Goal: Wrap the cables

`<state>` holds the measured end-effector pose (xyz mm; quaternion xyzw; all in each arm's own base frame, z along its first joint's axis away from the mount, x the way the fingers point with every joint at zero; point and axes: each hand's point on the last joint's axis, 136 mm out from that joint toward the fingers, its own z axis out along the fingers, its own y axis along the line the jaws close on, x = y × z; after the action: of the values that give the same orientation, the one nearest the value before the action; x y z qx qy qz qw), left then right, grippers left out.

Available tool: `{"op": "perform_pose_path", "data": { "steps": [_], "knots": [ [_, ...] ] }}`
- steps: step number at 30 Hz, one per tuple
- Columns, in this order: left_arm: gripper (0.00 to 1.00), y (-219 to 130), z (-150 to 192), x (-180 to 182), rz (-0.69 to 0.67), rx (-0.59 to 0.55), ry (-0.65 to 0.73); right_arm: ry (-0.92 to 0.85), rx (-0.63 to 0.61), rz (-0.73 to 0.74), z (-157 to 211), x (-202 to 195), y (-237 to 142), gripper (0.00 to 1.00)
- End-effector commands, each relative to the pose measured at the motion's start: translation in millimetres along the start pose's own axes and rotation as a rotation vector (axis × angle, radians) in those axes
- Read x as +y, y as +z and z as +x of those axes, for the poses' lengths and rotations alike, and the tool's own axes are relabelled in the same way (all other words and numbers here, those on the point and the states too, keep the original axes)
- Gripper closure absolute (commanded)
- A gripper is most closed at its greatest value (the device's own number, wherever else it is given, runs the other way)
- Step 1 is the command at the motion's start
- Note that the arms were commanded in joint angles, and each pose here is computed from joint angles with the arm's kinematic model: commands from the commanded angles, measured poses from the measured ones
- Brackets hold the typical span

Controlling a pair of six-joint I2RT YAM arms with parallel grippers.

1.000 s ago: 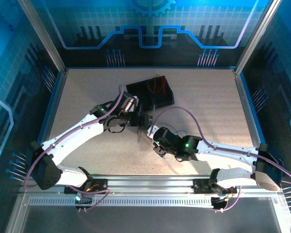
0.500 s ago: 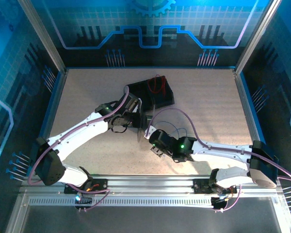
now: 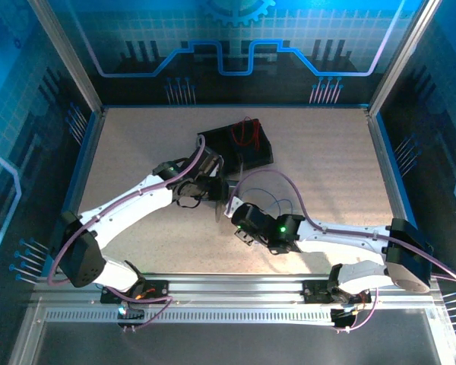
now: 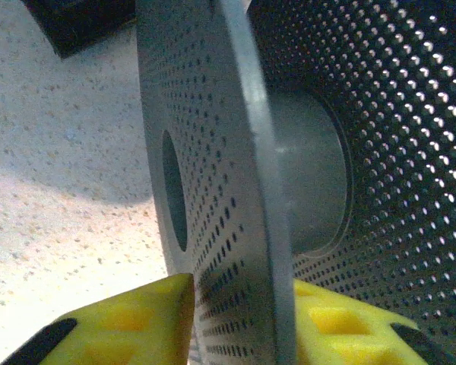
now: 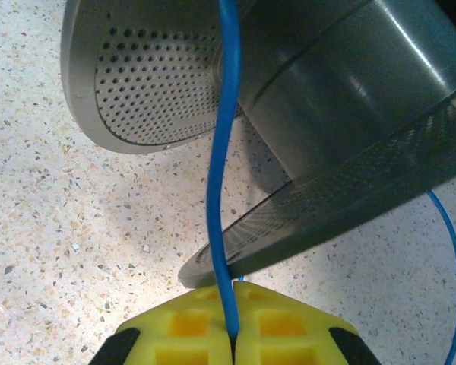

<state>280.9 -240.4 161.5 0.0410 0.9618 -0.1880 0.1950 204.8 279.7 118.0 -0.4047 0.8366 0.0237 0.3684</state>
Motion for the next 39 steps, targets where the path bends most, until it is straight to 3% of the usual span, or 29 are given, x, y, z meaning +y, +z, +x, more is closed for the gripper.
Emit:
{"op": "perform_pose_path", "data": {
  "steps": [1, 3, 5, 8, 11, 13, 14, 15, 16, 26, 31, 35, 39],
  "knots": [
    [0.84, 2, 1, -6, 0.014, 0.022, 0.006, 0.005, -0.041, -0.005, -13, 4, -1, 1.00],
    [1.00, 5, 1, -5, 0.005, 0.030, -0.003, 0.001, -0.040, -0.012, -13, 6, -1, 1.00],
    [1.00, 6, 0, -4, -0.006, 0.030, -0.018, -0.003, -0.043, -0.030, -14, 9, 0, 1.00],
    [1.00, -2, -9, -5, -0.003, -0.022, -0.040, 0.000, -0.048, -0.061, -18, 12, -5, 0.74],
    [1.00, -22, -23, -3, 0.005, -0.117, -0.069, 0.018, -0.069, -0.118, -27, 15, -19, 0.60],
    [1.00, -38, -31, -4, 0.036, -0.175, -0.077, 0.047, -0.098, -0.159, -34, 14, -34, 0.45],
    [1.00, -47, -34, -5, 0.059, -0.199, -0.075, 0.057, -0.112, -0.180, -36, 14, -41, 0.32],
    [1.00, -54, -36, -6, 0.079, -0.223, -0.071, 0.076, -0.155, -0.211, -50, 13, -56, 0.05],
    [1.00, -61, -38, -5, 0.088, -0.237, -0.070, 0.091, -0.177, -0.230, -55, 13, -66, 0.00],
    [1.00, -120, -56, 15, 0.067, -0.410, -0.047, 0.455, -0.308, -0.380, -87, -24, -137, 0.00],
    [1.00, -132, -62, 25, 0.036, -0.454, -0.048, 0.545, -0.397, -0.486, -101, -47, -168, 0.00],
    [1.00, -138, -62, 33, 0.031, -0.462, -0.075, 0.704, -0.354, -0.517, -91, -78, -163, 0.00],
    [1.00, -142, -63, 41, 0.031, -0.455, -0.137, 0.923, -0.307, -0.692, -80, -98, -148, 0.00]
  ]
}}
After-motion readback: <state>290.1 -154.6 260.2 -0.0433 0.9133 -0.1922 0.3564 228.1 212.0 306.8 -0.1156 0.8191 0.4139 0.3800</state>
